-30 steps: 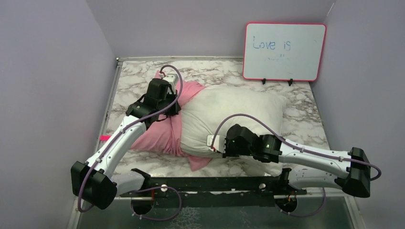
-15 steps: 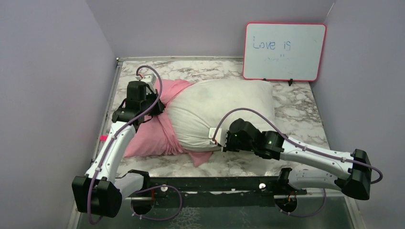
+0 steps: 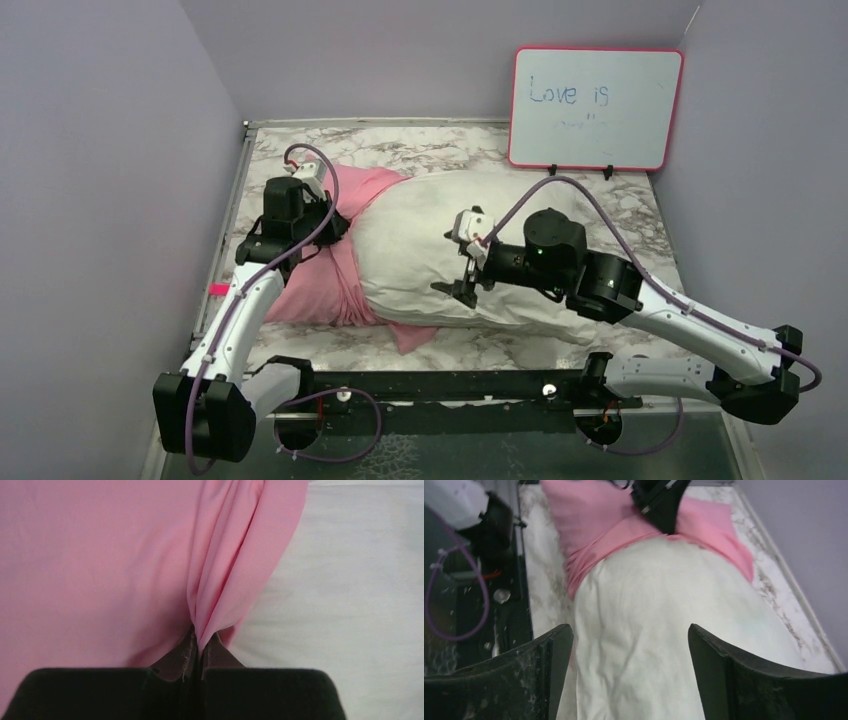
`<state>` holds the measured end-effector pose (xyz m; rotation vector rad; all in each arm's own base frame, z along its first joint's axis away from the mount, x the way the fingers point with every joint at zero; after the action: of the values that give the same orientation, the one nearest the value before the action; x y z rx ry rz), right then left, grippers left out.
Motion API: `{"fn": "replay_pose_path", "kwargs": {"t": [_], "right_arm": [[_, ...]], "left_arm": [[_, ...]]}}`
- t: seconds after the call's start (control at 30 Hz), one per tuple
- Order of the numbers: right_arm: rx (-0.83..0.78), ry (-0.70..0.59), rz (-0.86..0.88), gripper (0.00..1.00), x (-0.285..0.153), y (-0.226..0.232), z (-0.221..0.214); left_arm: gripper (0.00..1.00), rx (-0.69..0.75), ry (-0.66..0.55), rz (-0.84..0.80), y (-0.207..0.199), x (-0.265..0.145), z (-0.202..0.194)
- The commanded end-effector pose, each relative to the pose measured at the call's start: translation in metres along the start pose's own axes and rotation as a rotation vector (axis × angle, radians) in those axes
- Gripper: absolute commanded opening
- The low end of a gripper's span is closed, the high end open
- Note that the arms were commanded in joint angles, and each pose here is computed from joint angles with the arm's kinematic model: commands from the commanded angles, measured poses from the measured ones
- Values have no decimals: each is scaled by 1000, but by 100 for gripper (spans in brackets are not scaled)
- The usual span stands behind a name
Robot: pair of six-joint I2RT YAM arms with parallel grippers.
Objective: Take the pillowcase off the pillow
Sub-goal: Remove the pillow from the pillowcase.
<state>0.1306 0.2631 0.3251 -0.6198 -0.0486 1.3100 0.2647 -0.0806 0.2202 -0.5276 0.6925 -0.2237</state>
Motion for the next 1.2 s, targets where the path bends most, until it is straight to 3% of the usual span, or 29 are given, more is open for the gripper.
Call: {"fn": "replay_pose_path", "kwargs": {"t": [0.0, 0.1, 0.2, 0.5, 0.63, 0.7, 0.8, 0.87, 1.07, 1.17], "right_arm": [[126, 10, -407, 98, 9, -57, 15], [332, 176, -508, 95, 18, -115, -26], [629, 236, -421, 93, 30, -154, -69], [851, 374, 19, 93, 113, -155, -116], [912, 376, 323, 52, 117, -114, -130], [872, 384, 320, 37, 111, -106, -137], [822, 349, 301, 22, 102, -101, -134], [781, 308, 301, 4, 98, -104, -125], [642, 230, 136, 1, 92, -133, -102], [523, 167, 120, 1, 87, -139, -79]], "left_arm": [[0, -19, 86, -59, 1, -4, -24], [0, -17, 83, -81, -1, -10, -28], [0, -14, 82, -109, -4, -14, -30], [0, -15, 84, -155, -8, -23, -37], [0, -16, 82, -162, -10, -24, -35], [0, -19, 85, -165, -11, -24, -34], [0, -18, 84, -165, -13, -21, -31], [0, -19, 86, -171, -14, -20, -29], [38, 4, 33, -244, -33, -27, -8], [51, 48, -34, -282, -49, -35, 18]]}}
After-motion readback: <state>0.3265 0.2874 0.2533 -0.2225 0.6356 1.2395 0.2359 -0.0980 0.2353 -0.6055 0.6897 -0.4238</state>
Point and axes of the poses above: each gripper's point midway between its finger pads, its own x axis out along the fingers, its own y axis along the line the jaws close on, z = x × y, the point moved 6 cm from there along -x, back along the fingers, and after that the axes turned 13 degrees about -x, right-handed, at the moved point
